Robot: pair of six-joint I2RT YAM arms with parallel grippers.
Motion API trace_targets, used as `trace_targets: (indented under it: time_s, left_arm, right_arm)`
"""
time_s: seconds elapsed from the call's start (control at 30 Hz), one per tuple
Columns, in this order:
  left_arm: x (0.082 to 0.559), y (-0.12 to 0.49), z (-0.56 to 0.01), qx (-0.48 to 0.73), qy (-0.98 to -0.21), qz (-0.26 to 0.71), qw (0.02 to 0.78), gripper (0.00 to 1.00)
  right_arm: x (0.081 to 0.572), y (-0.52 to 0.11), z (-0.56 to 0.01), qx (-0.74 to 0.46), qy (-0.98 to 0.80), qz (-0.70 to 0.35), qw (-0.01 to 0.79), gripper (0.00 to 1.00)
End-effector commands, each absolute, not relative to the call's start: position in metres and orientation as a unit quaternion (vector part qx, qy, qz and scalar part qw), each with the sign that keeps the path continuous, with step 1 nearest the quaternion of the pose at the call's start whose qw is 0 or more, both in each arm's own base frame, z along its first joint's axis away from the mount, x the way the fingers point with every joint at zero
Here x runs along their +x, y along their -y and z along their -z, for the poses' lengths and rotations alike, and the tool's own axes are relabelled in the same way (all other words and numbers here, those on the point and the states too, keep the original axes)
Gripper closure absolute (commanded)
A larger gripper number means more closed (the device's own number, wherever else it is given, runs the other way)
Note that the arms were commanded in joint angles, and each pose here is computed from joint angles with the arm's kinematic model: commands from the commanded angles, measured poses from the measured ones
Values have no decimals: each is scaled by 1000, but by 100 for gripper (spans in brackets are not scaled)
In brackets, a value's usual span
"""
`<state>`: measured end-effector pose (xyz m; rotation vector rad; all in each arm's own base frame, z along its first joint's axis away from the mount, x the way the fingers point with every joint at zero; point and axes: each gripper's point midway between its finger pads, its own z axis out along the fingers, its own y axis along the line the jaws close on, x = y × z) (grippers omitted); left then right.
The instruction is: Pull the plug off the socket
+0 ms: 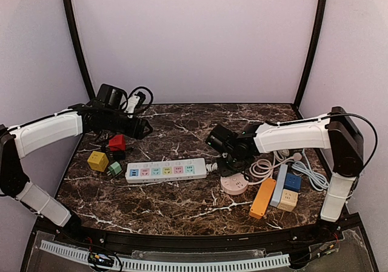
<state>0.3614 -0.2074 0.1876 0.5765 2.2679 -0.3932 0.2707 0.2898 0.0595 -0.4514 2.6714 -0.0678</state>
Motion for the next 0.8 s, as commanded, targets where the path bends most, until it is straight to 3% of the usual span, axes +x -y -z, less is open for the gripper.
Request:
trace_targets:
  time_s: [0.0,0.07,0.27,0.57,0.77]
  left_arm:
    - [354,213,-195,226,-880,178,378,25]
    - [349,220,-194,227,-879,194,373,25]
    - [312,270,-194,249,-867,264,341,25]
    - [249,325,-195,119,-826,454,312,25]
    - [224,367,-178,93,-816,493,287,24]
  right_arm:
    - [269,-293,-56,-157,-965,25,210,92]
    - [268,-295,-58,-153,-965,17,212,100]
    - [274,-314,-85,-131,-960,-48,243,100]
    - [274,-341,-129,-107,-941,-161,279,100]
    - [271,-341,-138,-103,-934,-181,289,100]
